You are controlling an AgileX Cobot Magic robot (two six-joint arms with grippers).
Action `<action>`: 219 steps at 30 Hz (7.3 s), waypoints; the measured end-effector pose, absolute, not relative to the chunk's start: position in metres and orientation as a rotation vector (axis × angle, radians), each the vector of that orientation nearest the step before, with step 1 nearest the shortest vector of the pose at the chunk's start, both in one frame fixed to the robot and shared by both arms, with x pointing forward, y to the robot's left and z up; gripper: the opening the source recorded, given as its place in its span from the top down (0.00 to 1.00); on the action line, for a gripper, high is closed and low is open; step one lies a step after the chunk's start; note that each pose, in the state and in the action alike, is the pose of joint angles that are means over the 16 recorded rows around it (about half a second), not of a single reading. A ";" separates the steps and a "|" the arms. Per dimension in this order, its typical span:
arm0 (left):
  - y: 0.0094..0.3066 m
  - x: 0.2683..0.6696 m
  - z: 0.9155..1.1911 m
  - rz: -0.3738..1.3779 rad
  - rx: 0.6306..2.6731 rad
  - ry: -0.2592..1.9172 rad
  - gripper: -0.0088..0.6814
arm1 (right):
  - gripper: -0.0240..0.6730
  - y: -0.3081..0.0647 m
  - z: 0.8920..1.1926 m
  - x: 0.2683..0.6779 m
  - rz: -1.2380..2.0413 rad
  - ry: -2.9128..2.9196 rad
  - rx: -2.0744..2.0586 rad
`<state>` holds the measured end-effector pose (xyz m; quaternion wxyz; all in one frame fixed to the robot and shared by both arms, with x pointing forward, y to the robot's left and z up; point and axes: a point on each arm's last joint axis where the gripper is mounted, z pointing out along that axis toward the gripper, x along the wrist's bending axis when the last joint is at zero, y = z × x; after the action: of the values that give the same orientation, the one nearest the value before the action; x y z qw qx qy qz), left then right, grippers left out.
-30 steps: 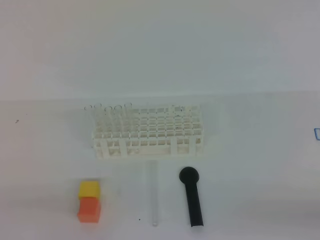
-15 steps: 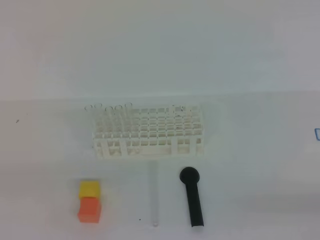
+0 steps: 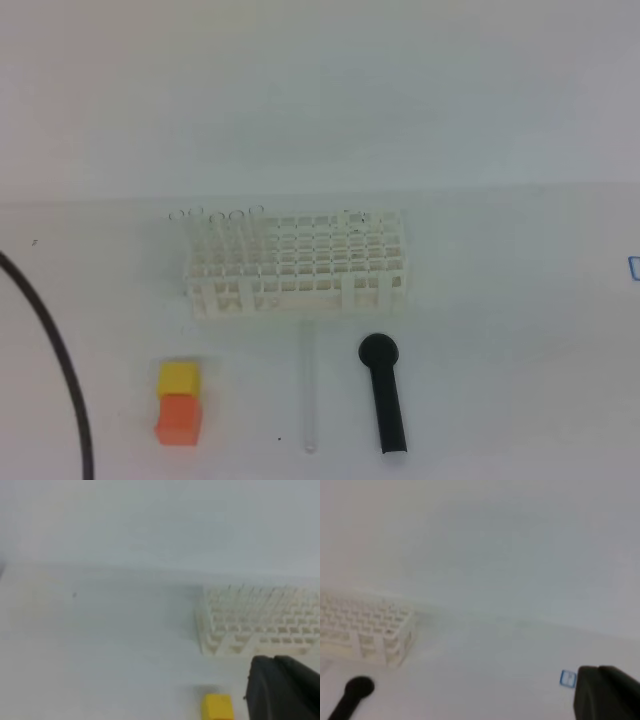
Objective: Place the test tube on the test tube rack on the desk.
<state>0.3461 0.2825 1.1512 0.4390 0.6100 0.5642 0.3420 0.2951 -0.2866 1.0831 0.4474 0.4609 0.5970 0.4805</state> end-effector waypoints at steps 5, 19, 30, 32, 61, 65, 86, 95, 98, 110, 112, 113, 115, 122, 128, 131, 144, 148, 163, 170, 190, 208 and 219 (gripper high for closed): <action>0.270 0.380 1.131 0.672 1.666 1.527 0.99 | 0.97 -0.285 1.090 0.312 1.071 1.653 1.236; 0.185 0.447 1.050 0.069 1.991 1.506 0.98 | 0.97 -0.287 1.077 0.330 0.834 1.871 1.429; 0.114 0.471 1.012 0.033 2.133 1.453 0.64 | 0.89 -0.295 1.070 0.325 0.705 1.871 1.552; 0.106 0.477 1.006 0.035 2.155 1.466 0.56 | 0.85 -0.296 1.069 0.324 0.683 1.872 1.570; 0.066 0.502 0.934 0.135 2.415 1.576 0.39 | 0.67 -0.300 1.064 0.320 0.607 1.877 1.653; 0.066 0.502 0.933 0.172 2.430 1.575 0.42 | 0.67 -0.300 1.064 0.320 0.607 1.877 1.653; 0.069 0.501 0.930 0.193 2.462 1.608 0.53 | 0.67 -0.300 1.064 0.320 0.607 1.876 1.654; 0.069 0.501 0.923 0.182 2.467 1.650 0.64 | 0.67 -0.300 1.064 0.320 0.606 1.875 1.653; 0.069 0.501 0.922 0.179 2.455 1.673 0.71 | 0.67 -0.300 1.064 0.320 0.606 1.875 1.653; 0.070 0.501 0.952 0.184 2.327 1.743 0.97 | 0.67 -0.300 1.065 0.320 0.613 1.869 1.647; 0.071 0.500 0.967 0.191 2.292 1.734 0.99 | 0.67 -0.299 1.065 0.321 0.622 1.865 1.643; 0.072 0.499 0.976 0.196 2.271 1.725 0.99 | 0.67 -0.299 1.066 0.321 0.628 1.863 1.641; 0.074 0.497 0.996 0.209 2.219 1.698 0.99 | 0.67 -0.298 1.066 0.322 0.648 1.859 1.635; 0.090 0.473 1.080 0.326 1.972 1.437 0.99 | 0.67 -0.288 1.071 0.326 0.802 1.884 1.563; 0.108 0.433 1.124 0.424 1.735 1.033 0.99 | 0.67 -0.269 1.080 0.330 1.058 1.970 1.390; 0.114 0.411 1.127 0.425 1.640 0.815 0.99 | 0.67 -0.258 1.086 0.333 1.212 2.010 1.268; 0.127 0.351 1.085 0.242 1.420 0.359 0.99 | 0.50 -0.221 1.112 0.361 1.787 2.034 0.823; 0.128 0.348 1.080 0.228 1.405 0.353 0.99 | 0.40 -0.213 1.121 0.373 1.893 2.039 0.729; 0.128 0.350 1.076 0.254 1.435 0.360 0.99 | 0.24 -0.146 1.165 0.427 2.073 2.136 0.453; 0.128 0.350 1.076 0.272 1.445 0.348 0.99 | 0.24 -0.108 1.170 0.446 2.118 2.181 0.412; 0.129 0.350 1.077 0.295 1.438 0.330 0.99 | 0.60 -0.088 1.172 0.452 2.162 2.211 0.362; 0.143 0.348 1.079 0.371 1.512 0.406 0.69 | 0.80 -0.087 1.170 0.452 2.139 2.206 0.300; 0.189 0.333 1.085 0.521 1.620 0.587 0.53 | 0.80 -0.088 1.169 0.457 2.084 2.173 0.311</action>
<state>0.3333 0.1892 1.0850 0.6216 0.7048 0.2557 0.2269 0.4569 -0.0876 1.1690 0.0572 0.1025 0.7168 0.6873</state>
